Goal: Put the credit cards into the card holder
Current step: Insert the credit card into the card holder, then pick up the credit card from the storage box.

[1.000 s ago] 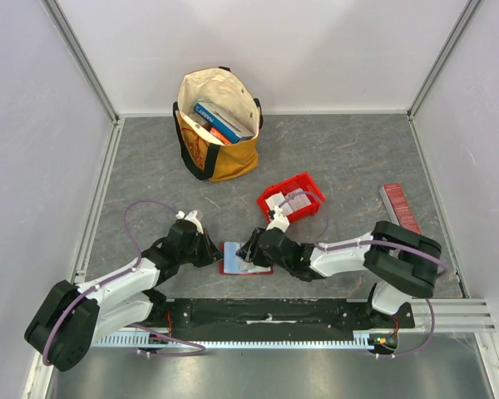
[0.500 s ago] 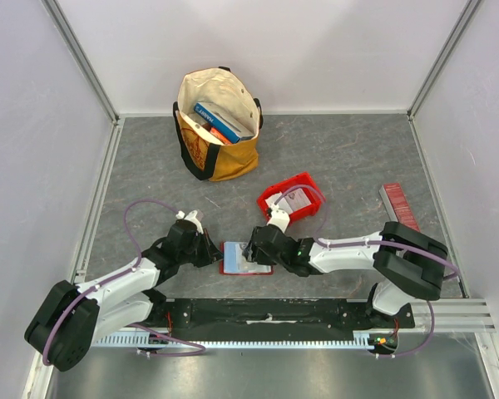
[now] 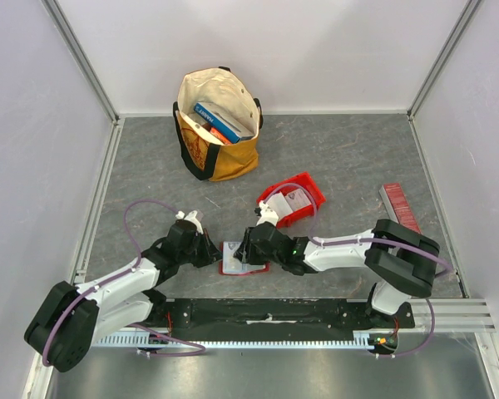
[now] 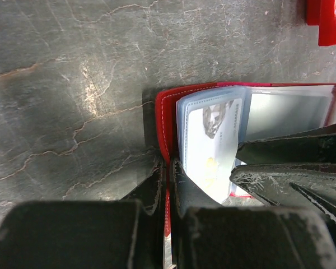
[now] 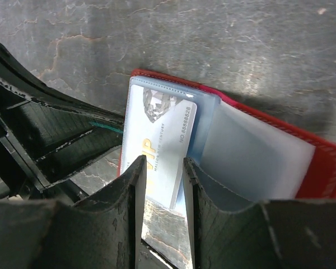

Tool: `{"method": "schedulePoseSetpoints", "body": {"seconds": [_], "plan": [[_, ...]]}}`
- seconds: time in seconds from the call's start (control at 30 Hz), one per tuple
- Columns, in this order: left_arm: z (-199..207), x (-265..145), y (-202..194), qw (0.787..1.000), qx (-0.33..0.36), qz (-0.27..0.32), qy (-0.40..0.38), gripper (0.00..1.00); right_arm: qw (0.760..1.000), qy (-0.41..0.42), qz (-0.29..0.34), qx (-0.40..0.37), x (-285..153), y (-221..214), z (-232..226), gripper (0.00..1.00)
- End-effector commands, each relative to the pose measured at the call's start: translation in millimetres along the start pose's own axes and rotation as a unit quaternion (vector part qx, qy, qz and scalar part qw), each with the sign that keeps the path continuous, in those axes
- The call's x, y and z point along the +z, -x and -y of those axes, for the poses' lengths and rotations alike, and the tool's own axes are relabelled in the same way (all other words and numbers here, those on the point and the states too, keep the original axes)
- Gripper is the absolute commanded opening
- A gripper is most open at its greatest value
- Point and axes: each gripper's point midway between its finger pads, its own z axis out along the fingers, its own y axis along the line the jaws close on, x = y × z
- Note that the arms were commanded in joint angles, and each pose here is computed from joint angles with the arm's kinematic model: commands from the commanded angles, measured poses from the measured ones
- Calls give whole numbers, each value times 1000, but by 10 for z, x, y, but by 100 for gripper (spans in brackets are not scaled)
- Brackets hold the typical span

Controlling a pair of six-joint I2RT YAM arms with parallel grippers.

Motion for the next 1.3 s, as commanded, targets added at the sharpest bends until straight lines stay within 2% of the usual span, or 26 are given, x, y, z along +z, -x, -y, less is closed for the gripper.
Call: {"method": "schedulePoseSetpoints", "body": {"seconds": [0.0, 0.13, 0.23, 0.37, 0.43, 0.67, 0.77, 1.07, 1.27], "plan": [[-74, -24, -54, 1000, -1, -11, 18, 2, 997, 71, 1, -4, 32, 84, -430, 38], [-54, -38, -31, 1000, 2, -8, 18, 2, 999, 51, 11, -14, 7, 128, -348, 39], [-42, -55, -3, 1000, 2, -4, 18, 2, 999, 24, 32, -36, -121, 281, -247, 45], [42, -95, 57, 1000, 9, 1, 10, 2, 994, 6, 85, -73, -456, 752, -183, 53], [100, -117, 102, 1000, 13, 5, 4, 2, 991, -5, 108, -79, -616, 1048, -101, 62], [227, -149, 219, 1000, 21, 13, -5, 2, 981, -61, 144, -116, -1033, 1836, 317, 75], [246, -148, 239, 1000, 21, 13, -6, 2, 982, -58, 128, -124, -1017, 1992, 420, 80], [251, -143, 246, 1000, 21, 14, -5, 2, 991, -56, 42, -118, -526, 2002, 747, 83], [244, -146, 242, 1000, 21, 14, -5, 2, 992, -49, 30, -110, -328, 2021, 863, 85]]}}
